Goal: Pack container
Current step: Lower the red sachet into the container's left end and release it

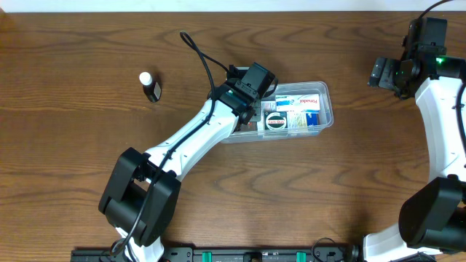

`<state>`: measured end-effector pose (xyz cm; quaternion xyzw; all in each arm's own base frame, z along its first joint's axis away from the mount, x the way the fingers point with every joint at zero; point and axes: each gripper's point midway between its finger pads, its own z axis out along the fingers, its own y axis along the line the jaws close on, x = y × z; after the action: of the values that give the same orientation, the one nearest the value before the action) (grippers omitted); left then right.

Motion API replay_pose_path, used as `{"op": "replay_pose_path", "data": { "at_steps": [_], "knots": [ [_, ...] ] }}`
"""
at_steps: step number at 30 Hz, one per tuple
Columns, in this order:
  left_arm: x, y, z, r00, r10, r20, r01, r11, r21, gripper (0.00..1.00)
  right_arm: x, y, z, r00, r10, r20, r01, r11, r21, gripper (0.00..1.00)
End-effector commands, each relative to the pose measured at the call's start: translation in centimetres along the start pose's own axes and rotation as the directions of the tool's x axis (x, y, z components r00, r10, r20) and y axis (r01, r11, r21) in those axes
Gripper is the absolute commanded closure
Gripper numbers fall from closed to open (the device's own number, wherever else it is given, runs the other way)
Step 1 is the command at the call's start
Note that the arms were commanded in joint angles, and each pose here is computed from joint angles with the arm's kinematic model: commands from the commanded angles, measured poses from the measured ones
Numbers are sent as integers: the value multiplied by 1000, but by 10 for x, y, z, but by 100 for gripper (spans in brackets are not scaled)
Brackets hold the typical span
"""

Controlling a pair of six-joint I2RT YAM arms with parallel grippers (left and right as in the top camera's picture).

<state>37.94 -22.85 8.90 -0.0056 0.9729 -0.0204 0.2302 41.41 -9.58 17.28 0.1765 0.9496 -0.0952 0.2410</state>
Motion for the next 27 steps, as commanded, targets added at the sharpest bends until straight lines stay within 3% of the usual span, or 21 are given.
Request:
{"op": "replay_pose_path", "data": {
  "at_steps": [1, 27],
  "knots": [
    [2, 0, 5, 1000, -22, -5, 22, 1000, -5, 44, -6, -4, -7, 1000, -4, 26, 4, 1000, 8, 1],
    [16, -12, 22, 999, -11, -44, 12, 1000, 9, 44, -6, -4, -7, 1000, -4, 26, 4, 1000, 8, 1]
  ]
}}
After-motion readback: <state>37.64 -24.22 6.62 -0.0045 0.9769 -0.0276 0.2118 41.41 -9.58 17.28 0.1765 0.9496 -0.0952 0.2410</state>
